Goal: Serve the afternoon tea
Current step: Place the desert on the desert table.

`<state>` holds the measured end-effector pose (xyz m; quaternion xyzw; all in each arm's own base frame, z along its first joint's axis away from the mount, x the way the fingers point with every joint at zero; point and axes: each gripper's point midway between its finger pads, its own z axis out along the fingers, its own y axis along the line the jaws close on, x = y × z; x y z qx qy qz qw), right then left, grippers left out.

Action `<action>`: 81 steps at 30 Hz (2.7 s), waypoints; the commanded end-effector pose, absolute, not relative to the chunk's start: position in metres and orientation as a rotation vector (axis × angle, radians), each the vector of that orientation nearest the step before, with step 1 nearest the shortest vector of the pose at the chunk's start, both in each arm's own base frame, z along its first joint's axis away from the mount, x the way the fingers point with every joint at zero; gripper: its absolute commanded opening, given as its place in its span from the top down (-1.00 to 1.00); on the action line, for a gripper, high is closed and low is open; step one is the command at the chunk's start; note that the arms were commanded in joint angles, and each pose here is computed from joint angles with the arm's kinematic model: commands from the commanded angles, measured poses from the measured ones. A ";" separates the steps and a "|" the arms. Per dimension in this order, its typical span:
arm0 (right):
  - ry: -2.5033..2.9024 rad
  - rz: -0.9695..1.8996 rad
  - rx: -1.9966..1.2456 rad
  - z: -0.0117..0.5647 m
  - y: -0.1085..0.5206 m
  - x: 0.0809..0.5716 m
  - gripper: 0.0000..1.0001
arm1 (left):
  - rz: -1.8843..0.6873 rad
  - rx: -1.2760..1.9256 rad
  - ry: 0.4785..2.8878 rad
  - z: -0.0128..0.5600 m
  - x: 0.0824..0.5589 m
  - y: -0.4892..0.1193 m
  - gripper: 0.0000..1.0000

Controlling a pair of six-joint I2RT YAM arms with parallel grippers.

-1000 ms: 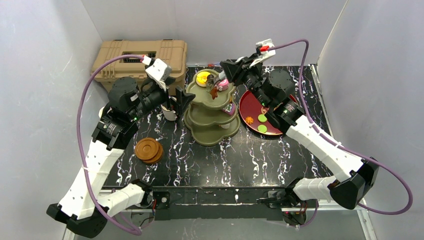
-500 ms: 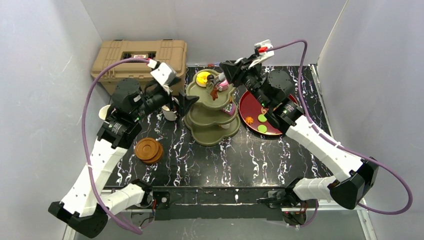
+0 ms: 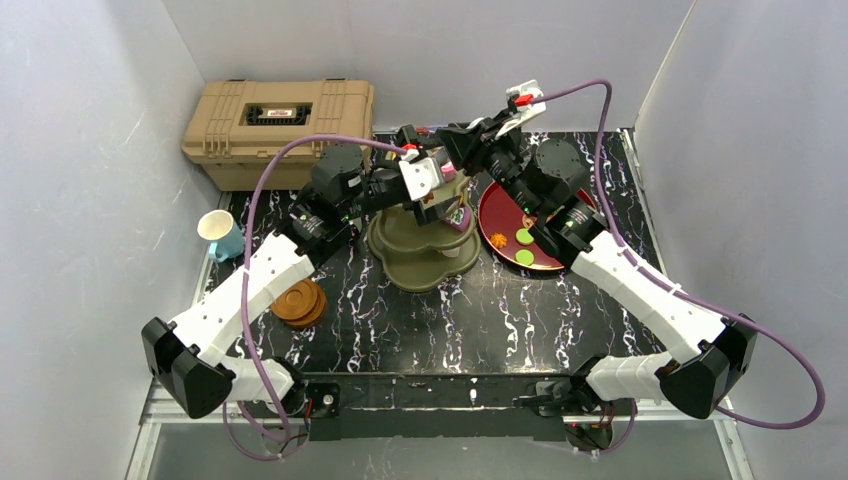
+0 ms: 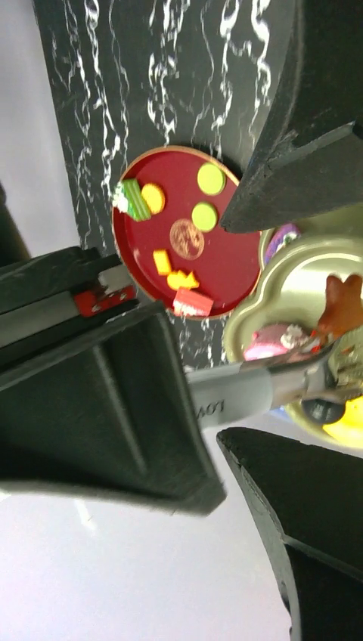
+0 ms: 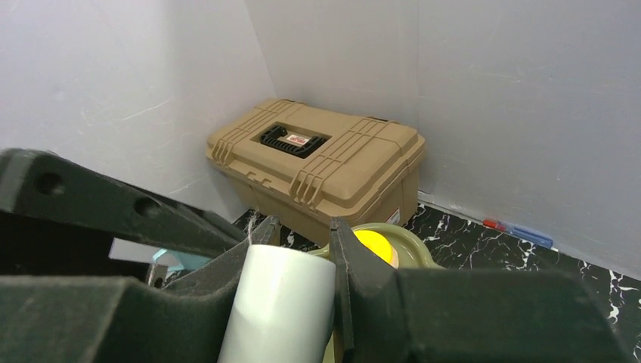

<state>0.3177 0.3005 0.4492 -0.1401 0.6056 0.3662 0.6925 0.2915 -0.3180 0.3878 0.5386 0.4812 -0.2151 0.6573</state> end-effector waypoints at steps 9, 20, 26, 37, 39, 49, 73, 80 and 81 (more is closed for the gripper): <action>1.216 0.840 -0.284 0.488 0.284 0.300 0.51 | -0.303 1.157 0.839 0.446 0.302 -0.318 -0.59; 1.190 0.816 -0.268 0.489 0.274 0.297 0.50 | -0.289 1.142 0.923 0.426 0.311 -0.313 -0.11; 1.163 0.833 -0.266 0.494 0.275 0.294 0.49 | -0.391 1.157 1.039 0.408 0.303 -0.315 -0.22; 1.145 0.871 -0.277 0.494 0.279 0.290 0.47 | -0.364 1.165 1.022 0.412 0.309 -0.320 0.39; 1.142 0.876 -0.274 0.493 0.278 0.289 0.47 | -0.361 1.179 1.006 0.412 0.308 -0.323 0.39; 1.131 0.875 -0.274 0.495 0.277 0.288 0.43 | -0.338 1.166 1.015 0.413 0.312 -0.322 0.58; 1.153 0.827 -0.271 0.496 0.267 0.286 0.82 | -0.372 1.136 0.982 0.436 0.301 -0.320 0.60; 1.116 0.790 -0.258 0.522 0.254 0.280 0.90 | -0.403 1.114 0.972 0.449 0.288 -0.316 -0.61; 1.120 0.772 -0.255 0.524 0.250 0.280 0.93 | -0.410 1.112 0.981 0.450 0.287 -0.314 -0.69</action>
